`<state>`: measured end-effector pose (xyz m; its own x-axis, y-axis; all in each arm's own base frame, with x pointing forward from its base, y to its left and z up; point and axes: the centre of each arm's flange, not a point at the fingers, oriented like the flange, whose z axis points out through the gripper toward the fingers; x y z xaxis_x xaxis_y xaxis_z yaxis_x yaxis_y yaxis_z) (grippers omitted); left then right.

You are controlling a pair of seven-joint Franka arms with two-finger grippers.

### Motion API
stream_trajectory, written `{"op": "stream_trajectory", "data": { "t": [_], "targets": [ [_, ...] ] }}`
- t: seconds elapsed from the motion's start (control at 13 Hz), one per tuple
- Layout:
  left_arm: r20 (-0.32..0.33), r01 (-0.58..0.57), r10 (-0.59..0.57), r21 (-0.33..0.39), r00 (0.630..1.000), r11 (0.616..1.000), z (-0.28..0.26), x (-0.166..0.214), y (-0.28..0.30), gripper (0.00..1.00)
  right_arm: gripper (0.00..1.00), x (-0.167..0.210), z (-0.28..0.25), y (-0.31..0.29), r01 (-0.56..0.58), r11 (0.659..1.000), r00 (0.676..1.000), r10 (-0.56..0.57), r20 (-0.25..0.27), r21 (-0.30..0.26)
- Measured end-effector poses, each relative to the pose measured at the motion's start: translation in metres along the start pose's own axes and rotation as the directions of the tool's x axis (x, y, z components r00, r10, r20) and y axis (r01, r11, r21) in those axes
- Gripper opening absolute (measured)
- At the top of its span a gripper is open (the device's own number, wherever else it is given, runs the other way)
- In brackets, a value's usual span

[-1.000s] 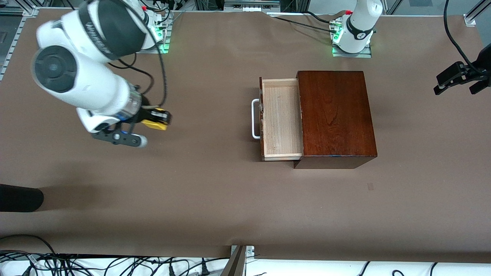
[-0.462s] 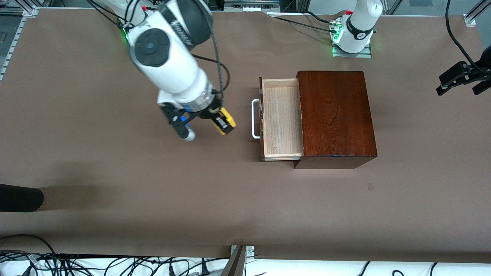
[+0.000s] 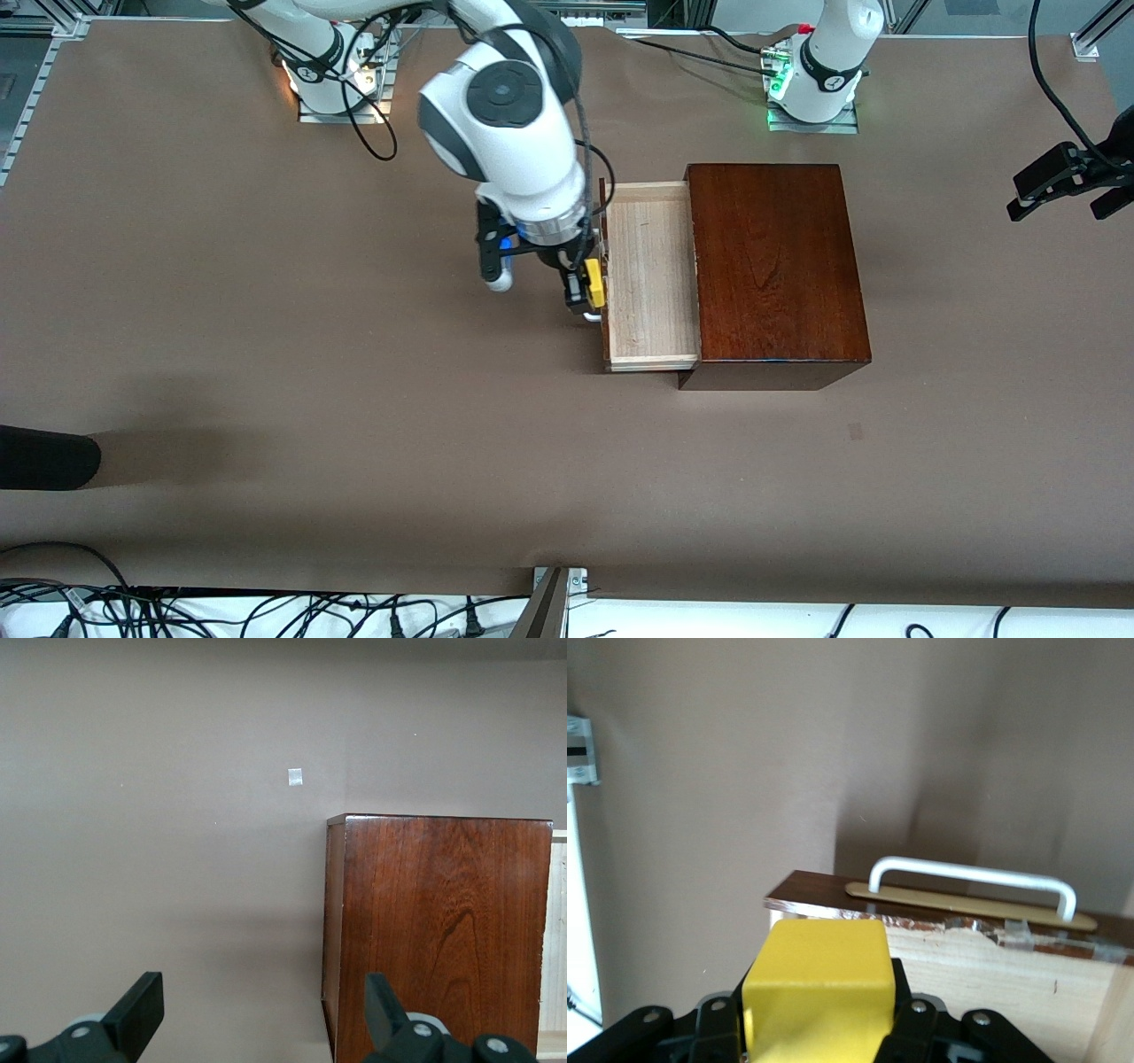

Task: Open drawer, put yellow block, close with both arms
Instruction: 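Carry the yellow cube with the right gripper over the open drawer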

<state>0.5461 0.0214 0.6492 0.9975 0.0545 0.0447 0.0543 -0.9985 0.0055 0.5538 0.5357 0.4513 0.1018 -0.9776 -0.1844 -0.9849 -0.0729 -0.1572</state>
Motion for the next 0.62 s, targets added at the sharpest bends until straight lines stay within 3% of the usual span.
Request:
{"op": "stream_trajectory", "data": {
  "t": [0.38, 0.62],
  "targets": [
    [0.001, 0.000, 0.000, 0.000, 1.000, 1.000, 0.000, 0.000, 0.000, 1.00, 0.56, -0.040, 0.034, 0.029, -0.114, 0.993, 0.993, 0.114, 0.015, 0.022],
    [0.003, -0.001, 0.001, 0.000, 1.000, 1.000, 0.001, 0.001, 0.000, 1.00, 0.56, -0.067, 0.070, 0.059, -0.101, 0.994, 0.995, 0.101, -0.016, 0.036]
  ]
}}
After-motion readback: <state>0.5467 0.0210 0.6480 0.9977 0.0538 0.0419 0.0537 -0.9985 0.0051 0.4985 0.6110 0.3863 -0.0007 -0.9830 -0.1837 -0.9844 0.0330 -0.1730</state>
